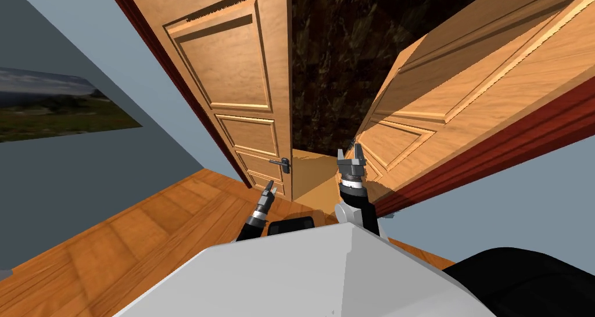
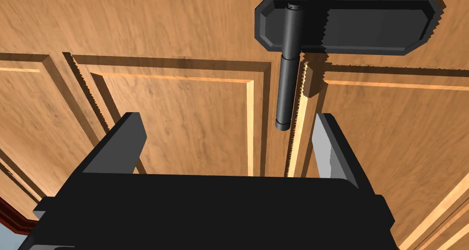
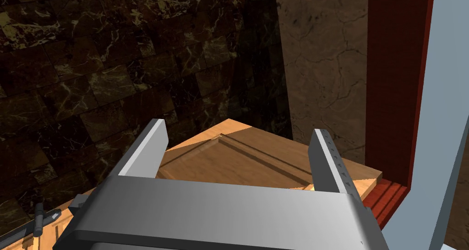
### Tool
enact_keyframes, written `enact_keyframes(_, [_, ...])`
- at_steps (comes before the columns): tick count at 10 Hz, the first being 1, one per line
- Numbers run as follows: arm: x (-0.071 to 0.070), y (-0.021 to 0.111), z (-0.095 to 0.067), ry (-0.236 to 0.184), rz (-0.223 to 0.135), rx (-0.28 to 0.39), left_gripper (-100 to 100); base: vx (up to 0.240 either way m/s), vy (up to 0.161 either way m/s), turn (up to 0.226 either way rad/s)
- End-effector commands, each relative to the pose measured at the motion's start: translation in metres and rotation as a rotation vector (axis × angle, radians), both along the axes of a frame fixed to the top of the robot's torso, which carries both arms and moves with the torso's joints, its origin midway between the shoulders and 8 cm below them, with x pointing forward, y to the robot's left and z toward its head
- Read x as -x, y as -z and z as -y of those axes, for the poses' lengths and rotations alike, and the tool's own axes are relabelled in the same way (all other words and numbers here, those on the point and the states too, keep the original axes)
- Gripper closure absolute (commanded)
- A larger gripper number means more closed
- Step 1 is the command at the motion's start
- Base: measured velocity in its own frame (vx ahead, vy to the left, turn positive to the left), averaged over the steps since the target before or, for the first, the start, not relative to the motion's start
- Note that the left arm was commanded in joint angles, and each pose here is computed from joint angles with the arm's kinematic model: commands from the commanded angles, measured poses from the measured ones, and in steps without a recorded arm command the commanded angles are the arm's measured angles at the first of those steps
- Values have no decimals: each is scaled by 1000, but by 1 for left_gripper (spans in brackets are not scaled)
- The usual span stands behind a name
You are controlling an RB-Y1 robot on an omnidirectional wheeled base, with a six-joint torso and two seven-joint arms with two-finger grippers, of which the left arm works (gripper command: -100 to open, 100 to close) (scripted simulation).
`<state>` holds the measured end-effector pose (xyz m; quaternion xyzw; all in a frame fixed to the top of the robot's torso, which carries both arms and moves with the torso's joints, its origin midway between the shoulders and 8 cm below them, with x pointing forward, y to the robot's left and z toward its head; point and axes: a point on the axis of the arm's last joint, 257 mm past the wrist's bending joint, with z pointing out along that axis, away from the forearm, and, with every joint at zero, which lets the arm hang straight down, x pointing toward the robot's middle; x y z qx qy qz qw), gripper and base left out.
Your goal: Push the door open
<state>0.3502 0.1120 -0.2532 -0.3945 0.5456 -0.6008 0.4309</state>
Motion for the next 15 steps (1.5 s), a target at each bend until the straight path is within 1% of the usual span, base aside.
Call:
enact_keyframes(1, [6, 14, 7, 18, -30, -12, -100, 201, 126, -69])
enact_keyframes(6, [18, 39, 18, 53, -87, -35, -100, 185, 147, -47])
enact_keyframes(7, [16, 34, 17, 48, -79, -32, -100, 87, 53, -9])
enact_keyframes(10, [7, 37, 17, 40, -83, -30, -100, 145, -49, -27])
enact_keyframes(13, [-3, 39, 16, 31, -87, -26, -100, 198, -90, -34])
enact_keyframes(14, [-6, 39, 16, 28, -88, -25, -100, 178, -88, -29])
enact_keyframes(15, [-4, 39, 17, 30, -87, -26, -100, 82, -42, 3])
